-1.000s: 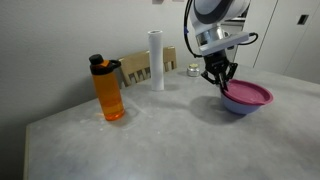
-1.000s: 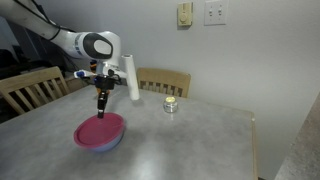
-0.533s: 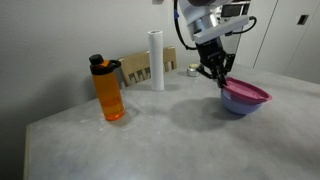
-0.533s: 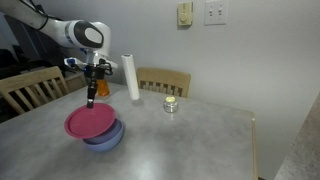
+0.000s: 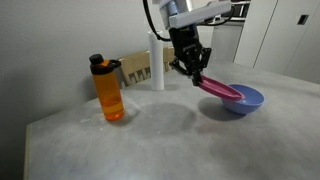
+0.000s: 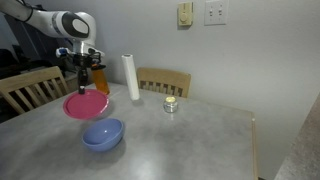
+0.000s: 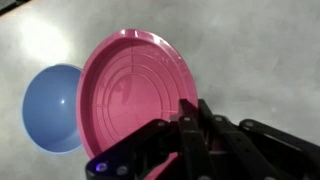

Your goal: Take off the lid from the bowl and put it on the table

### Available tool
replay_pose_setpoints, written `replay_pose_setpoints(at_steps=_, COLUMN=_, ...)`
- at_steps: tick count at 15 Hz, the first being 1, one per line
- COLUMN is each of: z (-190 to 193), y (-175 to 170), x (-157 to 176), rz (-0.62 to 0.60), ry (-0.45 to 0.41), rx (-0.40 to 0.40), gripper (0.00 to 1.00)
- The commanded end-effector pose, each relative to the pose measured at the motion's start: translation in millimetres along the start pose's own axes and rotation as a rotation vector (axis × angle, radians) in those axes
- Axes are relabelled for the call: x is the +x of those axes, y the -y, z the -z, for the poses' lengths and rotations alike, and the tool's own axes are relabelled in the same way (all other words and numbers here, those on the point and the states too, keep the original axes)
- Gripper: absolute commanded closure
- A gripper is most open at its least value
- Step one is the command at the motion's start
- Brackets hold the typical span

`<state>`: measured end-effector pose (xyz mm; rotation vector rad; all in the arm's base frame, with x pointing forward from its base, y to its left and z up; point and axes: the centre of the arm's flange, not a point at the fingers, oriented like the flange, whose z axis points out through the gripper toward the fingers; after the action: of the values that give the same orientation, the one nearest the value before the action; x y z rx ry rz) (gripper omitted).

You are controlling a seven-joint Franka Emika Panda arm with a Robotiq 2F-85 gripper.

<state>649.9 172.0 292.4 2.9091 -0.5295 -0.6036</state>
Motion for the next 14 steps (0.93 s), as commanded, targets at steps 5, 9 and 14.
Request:
replay_pose_setpoints(at_steps=5, z=-18, y=48, x=34, rz=0.166, ry=0.033, rx=0.030, gripper=0.97)
replay_pose_setpoints(at_steps=9, z=-47, y=66, x=46, rz=0.208, ry=0.071, rx=-0.023, gripper=0.97)
replay_pose_setpoints(at_steps=14, z=-69, y=79, x=50, rz=0.220, ry=0.106, rx=-0.093, gripper=0.97)
